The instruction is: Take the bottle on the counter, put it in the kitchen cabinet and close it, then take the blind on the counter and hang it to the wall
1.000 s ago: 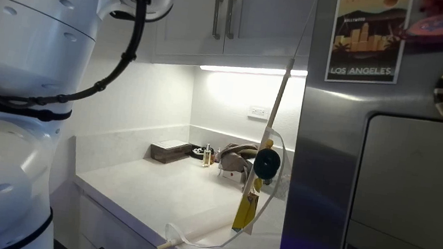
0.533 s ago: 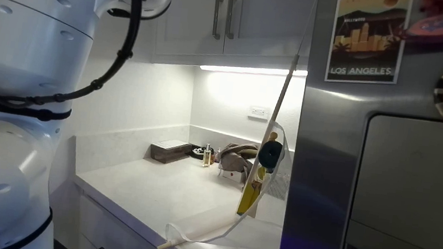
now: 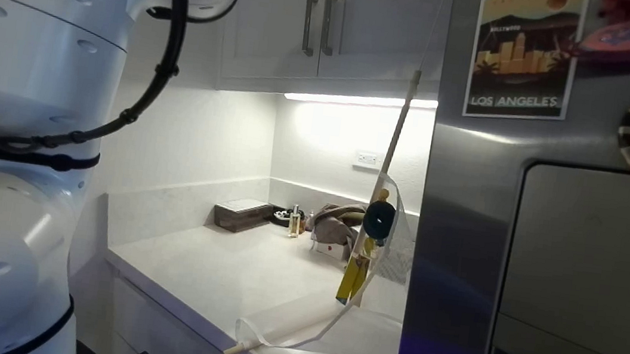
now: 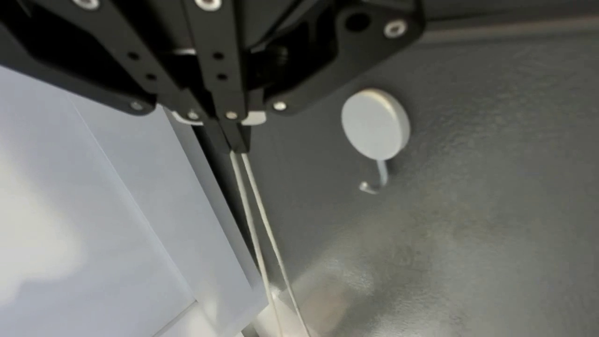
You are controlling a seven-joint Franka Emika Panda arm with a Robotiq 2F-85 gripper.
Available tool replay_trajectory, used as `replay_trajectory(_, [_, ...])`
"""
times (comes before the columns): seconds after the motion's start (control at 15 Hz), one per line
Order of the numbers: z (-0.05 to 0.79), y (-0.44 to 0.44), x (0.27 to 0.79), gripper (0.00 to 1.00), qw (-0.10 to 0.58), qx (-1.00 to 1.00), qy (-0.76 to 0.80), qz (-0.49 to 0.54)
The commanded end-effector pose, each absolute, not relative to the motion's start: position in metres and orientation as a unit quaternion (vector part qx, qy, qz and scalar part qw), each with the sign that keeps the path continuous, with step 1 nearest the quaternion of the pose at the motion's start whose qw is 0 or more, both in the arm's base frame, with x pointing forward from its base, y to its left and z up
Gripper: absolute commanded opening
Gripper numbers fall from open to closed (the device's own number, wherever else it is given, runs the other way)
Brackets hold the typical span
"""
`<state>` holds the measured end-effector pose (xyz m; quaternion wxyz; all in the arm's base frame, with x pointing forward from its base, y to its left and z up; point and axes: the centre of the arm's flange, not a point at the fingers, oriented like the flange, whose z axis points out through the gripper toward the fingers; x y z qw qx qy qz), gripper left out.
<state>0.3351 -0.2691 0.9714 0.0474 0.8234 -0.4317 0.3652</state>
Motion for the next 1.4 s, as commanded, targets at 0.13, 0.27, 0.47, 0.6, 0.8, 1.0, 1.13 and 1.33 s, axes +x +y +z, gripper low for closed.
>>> replay_trajectory(0.13, [1.039, -0.308, 0.312, 0.0, 0.064, 0.831, -0.442, 0.331])
replay_trajectory(0.27, [1.039, -0.307, 0.309, 0.0, 0.069, 0.832, -0.449, 0.318])
replay_trajectory(0.47, [1.039, -0.305, 0.303, 0.0, 0.071, 0.83, -0.46, 0.307])
replay_trajectory(0.6, [1.039, -0.303, 0.3, 0.0, 0.081, 0.828, -0.461, 0.309])
replay_trajectory(0.8, [1.038, -0.308, 0.3, 0.0, 0.105, 0.819, -0.462, 0.323])
replay_trajectory(1.0, [1.037, -0.313, 0.3, 0.0, 0.114, 0.814, -0.471, 0.321])
replay_trajectory(1.13, [1.036, -0.315, 0.3, 0.0, 0.117, 0.814, -0.472, 0.318])
replay_trajectory(1.33, [1.033, -0.32, 0.302, 0.0, 0.117, 0.815, -0.477, 0.309])
